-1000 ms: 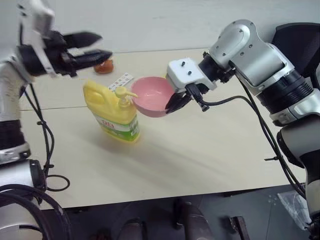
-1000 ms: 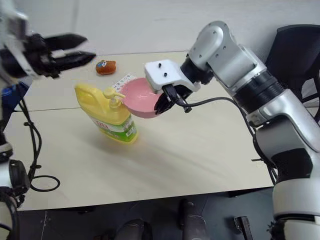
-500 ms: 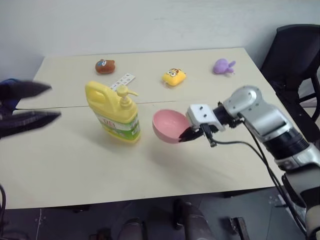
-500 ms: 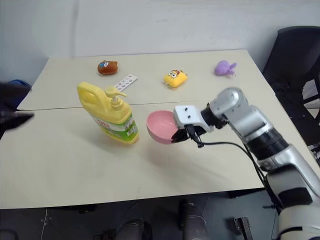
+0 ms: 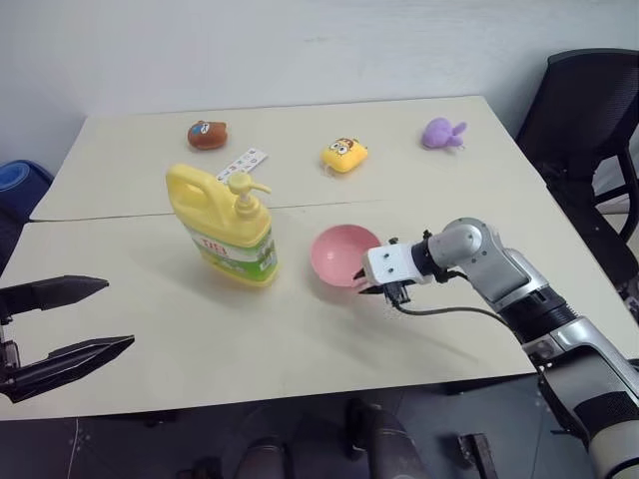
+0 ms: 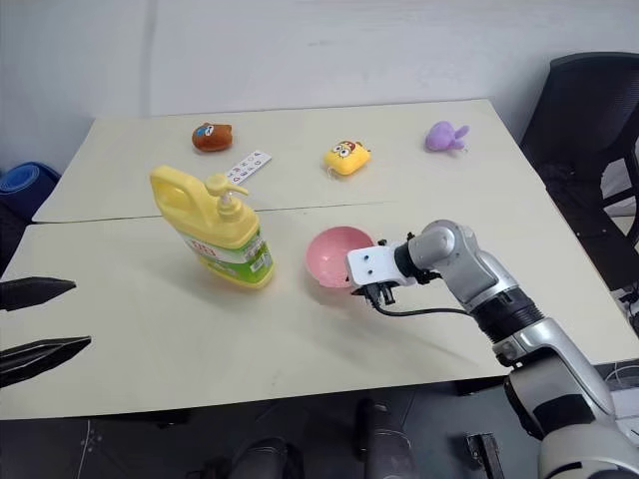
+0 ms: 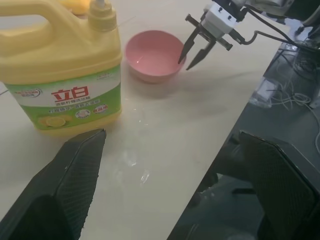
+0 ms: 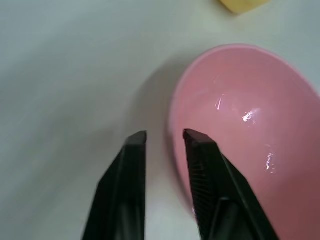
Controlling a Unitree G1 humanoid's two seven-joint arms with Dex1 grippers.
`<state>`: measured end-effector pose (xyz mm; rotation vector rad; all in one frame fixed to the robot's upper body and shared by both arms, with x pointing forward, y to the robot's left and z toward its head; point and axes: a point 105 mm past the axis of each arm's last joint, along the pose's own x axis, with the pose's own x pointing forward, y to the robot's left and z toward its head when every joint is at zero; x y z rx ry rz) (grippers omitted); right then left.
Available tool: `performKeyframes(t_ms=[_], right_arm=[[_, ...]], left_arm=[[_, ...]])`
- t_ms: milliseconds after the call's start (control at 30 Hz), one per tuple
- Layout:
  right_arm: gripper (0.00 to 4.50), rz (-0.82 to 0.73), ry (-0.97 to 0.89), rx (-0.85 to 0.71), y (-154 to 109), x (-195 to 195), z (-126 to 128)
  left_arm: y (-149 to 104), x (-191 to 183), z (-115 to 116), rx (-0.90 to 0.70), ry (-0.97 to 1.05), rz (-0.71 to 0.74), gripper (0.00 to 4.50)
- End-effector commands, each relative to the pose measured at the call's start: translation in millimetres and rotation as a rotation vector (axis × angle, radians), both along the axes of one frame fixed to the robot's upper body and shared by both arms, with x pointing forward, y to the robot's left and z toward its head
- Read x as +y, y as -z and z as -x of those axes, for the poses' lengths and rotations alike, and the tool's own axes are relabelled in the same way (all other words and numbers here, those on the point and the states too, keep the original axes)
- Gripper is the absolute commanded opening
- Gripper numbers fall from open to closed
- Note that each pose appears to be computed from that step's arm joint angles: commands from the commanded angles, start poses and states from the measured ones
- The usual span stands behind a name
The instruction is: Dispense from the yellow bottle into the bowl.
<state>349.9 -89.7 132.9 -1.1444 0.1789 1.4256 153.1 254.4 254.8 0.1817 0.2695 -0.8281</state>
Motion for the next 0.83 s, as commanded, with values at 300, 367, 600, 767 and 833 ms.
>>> performKeyframes(t_ms=[300, 367, 600, 767, 833], right_arm=[[4.46, -0.224, 0.1, 0.241, -85.9, -42.0, 6.5], [4.46, -0.239, 0.126, 0.312, -101.1, -65.5, 18.0], [4.46, -0.423, 0.266, 0.393, -136.6, -106.4, 23.2], [4.46, -0.525, 0.311, 0.424, -134.4, -104.5, 17.0], [4.46, -0.523, 0.322, 0.41, -126.3, -102.8, 15.4]], left_arm=[[-5.4, 12.5, 3.0, -0.032, -0.038, -0.008, 4.5], [-5.0, 17.6, 5.5, -0.023, -0.051, -0.012, 4.5], [-15.6, 29.9, 7.9, -0.059, -0.097, 0.016, 4.5], [-14.0, 29.7, 1.6, -0.075, -0.109, 0.039, 4.5], [-12.4, 30.3, -2.4, -0.082, -0.119, 0.041, 4.5]])
